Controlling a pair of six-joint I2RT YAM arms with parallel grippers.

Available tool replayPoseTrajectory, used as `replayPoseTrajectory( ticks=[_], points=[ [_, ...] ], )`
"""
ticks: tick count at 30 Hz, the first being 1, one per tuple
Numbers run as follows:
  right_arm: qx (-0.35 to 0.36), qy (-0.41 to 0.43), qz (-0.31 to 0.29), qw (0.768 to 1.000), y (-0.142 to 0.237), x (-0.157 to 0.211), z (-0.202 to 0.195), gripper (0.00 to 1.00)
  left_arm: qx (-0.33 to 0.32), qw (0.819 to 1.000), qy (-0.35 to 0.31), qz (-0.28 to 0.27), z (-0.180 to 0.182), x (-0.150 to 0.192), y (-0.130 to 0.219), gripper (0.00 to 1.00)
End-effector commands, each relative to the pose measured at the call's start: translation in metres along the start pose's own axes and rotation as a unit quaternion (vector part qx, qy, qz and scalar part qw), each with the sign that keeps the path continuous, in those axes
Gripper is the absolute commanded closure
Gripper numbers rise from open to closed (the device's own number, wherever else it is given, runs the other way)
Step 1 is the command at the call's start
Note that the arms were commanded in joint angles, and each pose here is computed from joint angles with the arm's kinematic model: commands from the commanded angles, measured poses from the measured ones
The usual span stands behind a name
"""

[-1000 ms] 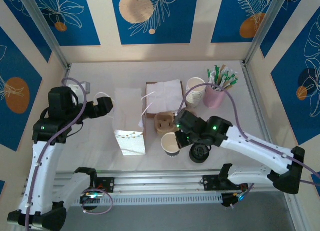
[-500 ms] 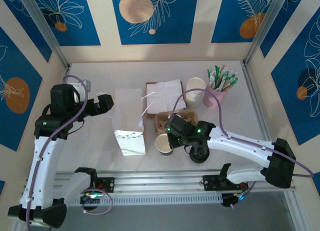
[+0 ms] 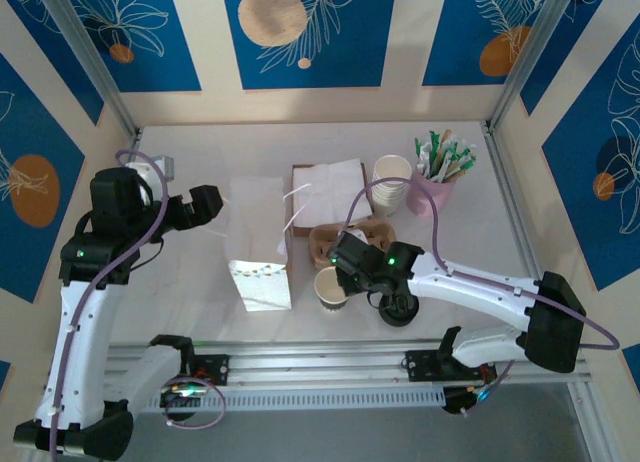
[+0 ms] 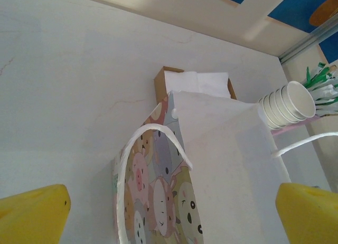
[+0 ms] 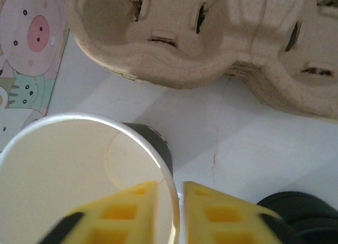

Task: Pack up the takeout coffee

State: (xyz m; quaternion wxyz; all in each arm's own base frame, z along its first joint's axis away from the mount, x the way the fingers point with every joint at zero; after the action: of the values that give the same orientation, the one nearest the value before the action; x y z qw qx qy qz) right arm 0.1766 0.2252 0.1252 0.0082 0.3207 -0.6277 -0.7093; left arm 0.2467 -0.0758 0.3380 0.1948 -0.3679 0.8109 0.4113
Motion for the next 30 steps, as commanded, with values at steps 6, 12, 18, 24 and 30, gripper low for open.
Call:
replayPoseTrajectory(
  ticks=[6, 12, 18, 24, 30],
  points=[
    [0.017, -0.014, -0.008, 1.0, 0.016, -0.007, -0.006, 0.62, -0.001, 1.0, -0.001, -0.006, -0.003, -0.004, 0.01, 0.01],
    [0.009, 0.014, -0.048, 0.999, 0.046, -0.024, -0.009, 0.3, 0.004, 1.0, -0.001, 0.007, -0.009, -0.004, 0.013, 0.01],
    [-0.015, 0.02, -0.106, 0.994, 0.079, -0.041, -0.014, 0.01, -0.004, 1.0, 0.002, 0.007, -0.008, -0.008, 0.01, 0.01],
    [-0.006, 0.0, -0.136, 0.991, 0.098, -0.043, -0.038, 0.01, -0.01, 1.0, 0.013, 0.02, -0.003, -0.013, -0.011, 0.0],
    [0.038, -0.032, -0.165, 0.985, 0.115, -0.034, -0.076, 0.01, -0.022, 0.999, 0.009, 0.029, 0.015, -0.007, -0.044, 0.05]
  ],
)
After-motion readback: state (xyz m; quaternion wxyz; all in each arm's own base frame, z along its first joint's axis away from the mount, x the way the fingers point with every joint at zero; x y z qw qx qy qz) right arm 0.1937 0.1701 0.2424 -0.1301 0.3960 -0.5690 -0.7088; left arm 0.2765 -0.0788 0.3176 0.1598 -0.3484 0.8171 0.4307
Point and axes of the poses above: each hand's point on the last joint's axis, 136 mm out from that joint toward the fingers, its own y axis back along the fingers, its own z axis along the line the jaws close on, x = y × z, the point moved 1 cm from there along y, back along the fingers, and after that the axes turned 11 degrees about y, right-handed, at the moved point
